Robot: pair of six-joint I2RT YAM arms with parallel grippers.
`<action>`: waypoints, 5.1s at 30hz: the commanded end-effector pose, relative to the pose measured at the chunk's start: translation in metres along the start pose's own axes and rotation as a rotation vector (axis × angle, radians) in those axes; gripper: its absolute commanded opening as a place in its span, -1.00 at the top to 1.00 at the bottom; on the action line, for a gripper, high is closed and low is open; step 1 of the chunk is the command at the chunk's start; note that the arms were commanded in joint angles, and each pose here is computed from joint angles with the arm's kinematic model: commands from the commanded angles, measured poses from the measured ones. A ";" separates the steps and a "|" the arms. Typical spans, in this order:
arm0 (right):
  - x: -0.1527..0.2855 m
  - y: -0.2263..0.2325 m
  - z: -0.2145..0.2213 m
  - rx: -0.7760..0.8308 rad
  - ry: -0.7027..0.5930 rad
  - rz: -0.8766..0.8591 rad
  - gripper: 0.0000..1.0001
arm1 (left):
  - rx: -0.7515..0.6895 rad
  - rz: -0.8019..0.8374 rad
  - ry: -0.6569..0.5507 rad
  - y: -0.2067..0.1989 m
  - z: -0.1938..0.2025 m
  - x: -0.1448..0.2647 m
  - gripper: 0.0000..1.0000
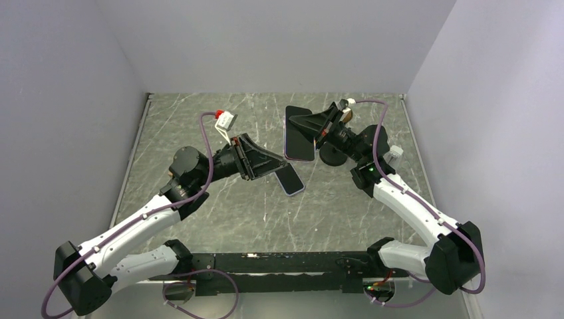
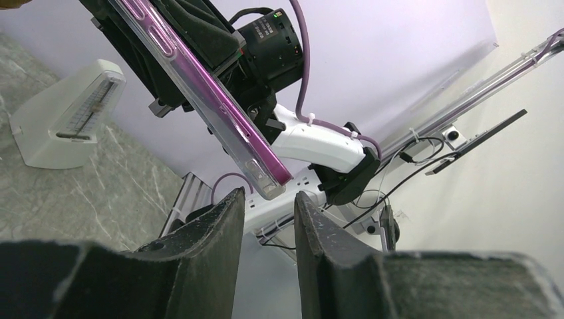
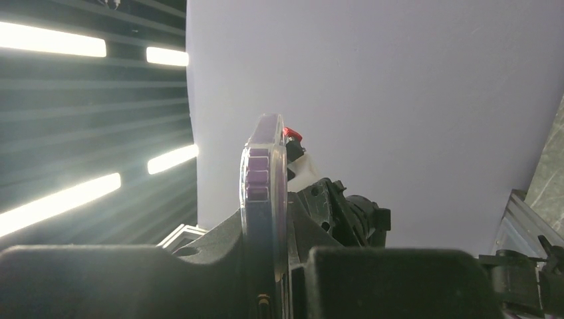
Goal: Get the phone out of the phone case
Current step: Remove the phone case from the phone.
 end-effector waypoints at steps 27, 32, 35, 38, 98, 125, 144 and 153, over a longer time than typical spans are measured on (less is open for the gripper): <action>0.001 0.057 0.052 0.049 0.172 -0.193 1.00 | -0.076 -0.229 0.124 0.040 0.017 -0.003 0.59; 0.001 0.058 0.056 0.013 0.202 -0.220 1.00 | -0.065 -0.294 0.110 0.048 0.014 -0.002 0.66; -0.001 0.058 0.061 0.015 0.215 -0.224 1.00 | -0.051 -0.315 0.116 0.052 0.016 -0.002 0.75; -0.001 0.059 0.064 -0.018 0.242 -0.247 1.00 | -0.029 -0.341 0.119 0.059 0.020 0.001 0.80; -0.041 0.036 0.083 -0.029 0.227 -0.127 1.00 | -0.339 -1.169 0.222 0.120 0.001 0.079 1.00; -0.026 -0.014 0.012 0.367 0.022 0.189 1.00 | 0.317 -0.174 0.001 -0.053 -0.014 0.060 -0.58; -0.025 -0.010 0.018 0.328 0.058 0.166 1.00 | 0.570 -0.063 -0.122 -0.021 0.002 0.026 -0.51; -0.021 -0.008 0.020 0.331 0.043 0.166 1.00 | 0.624 -0.169 -0.154 -0.008 0.009 0.032 -0.55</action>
Point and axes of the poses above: each gripper's point midway between its finger pads, its own x axis back along the fingers, its own y axis along the line the jaws close on, z = x × y, the point moved 7 cm from there along x, back along the fingers, and after that the axes turned 14 degrees about -x, right-handed, at the moved point
